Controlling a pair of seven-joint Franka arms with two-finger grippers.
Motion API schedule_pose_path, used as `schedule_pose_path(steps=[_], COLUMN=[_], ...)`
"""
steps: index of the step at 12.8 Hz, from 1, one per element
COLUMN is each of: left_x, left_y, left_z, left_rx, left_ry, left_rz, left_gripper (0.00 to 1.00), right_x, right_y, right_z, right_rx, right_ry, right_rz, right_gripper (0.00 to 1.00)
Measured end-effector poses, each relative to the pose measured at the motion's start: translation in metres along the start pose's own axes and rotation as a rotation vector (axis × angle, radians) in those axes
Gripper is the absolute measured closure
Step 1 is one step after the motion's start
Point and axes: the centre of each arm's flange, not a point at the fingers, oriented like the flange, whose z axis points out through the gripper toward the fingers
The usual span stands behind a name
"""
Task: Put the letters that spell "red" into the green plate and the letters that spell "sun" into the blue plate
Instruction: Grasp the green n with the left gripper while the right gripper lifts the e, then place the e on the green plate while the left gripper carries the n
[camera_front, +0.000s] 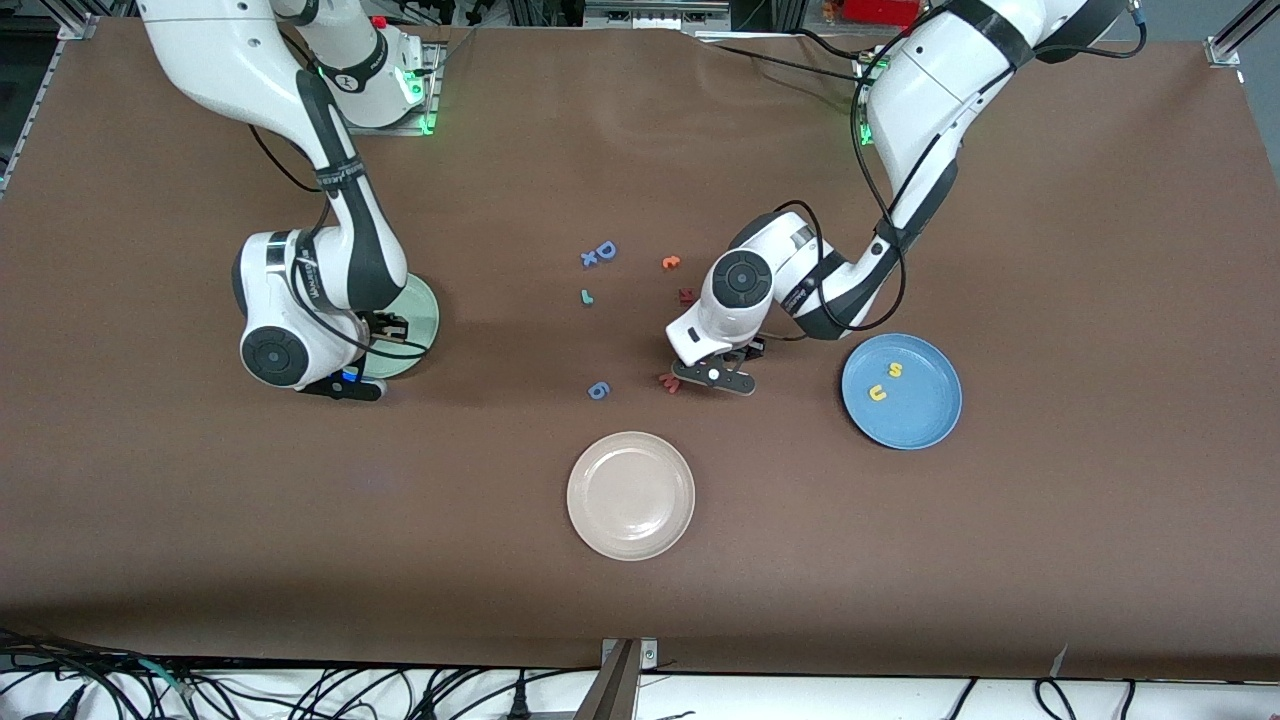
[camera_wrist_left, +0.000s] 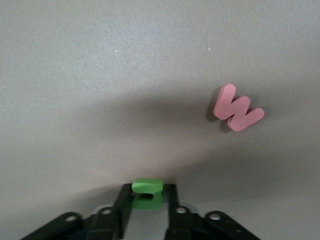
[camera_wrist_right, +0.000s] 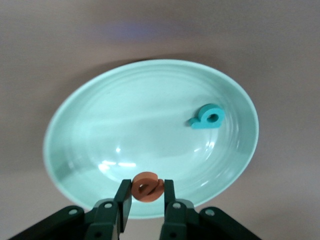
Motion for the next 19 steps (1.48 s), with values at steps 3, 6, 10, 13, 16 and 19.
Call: schedule_pose_path(steps=[3,6,10,13,16,19], left_x=[0.001,0.008,0.019,0.026,0.03,0.033], left_y=[-0.001,-0.014,-0.061,-0.115,-0.175,-0.242], left_z=[-0.001,-0.017,-0.066,-0.083,-0.083,-0.08], left_rx=[-0.001,0.032,0.089,0.104,0.09,0.056], left_ry=[0.002,-0.022,-0.06,-0.11,-0.172,-0.194], left_rz=[-0.008,-0.024,0.043,0.137,0.259,0.363], left_gripper=[0.73,0.73,0.73,0.73,0.73,0.73], right_x=[0.004,0.002,-0.008,-0.031,-0.058,-0.09], right_y=[-0.001,-0.001,-0.011,-0.061,-0.13,-0.198], right_z=[0.017,0.013,-0.01,-0.027,-0.045,-0.045], right_rx=[-0.007,-0.003,0.024,0.112,0.172,0.206], right_ry=[0.0,0.007,0.029,0.027,0.053,0.113], right_rz=[-0.004,-0.006,0.002,0.069,0.159,0.167], right_gripper=[0.66,0.45,0.28,0.28,0.07,0.01])
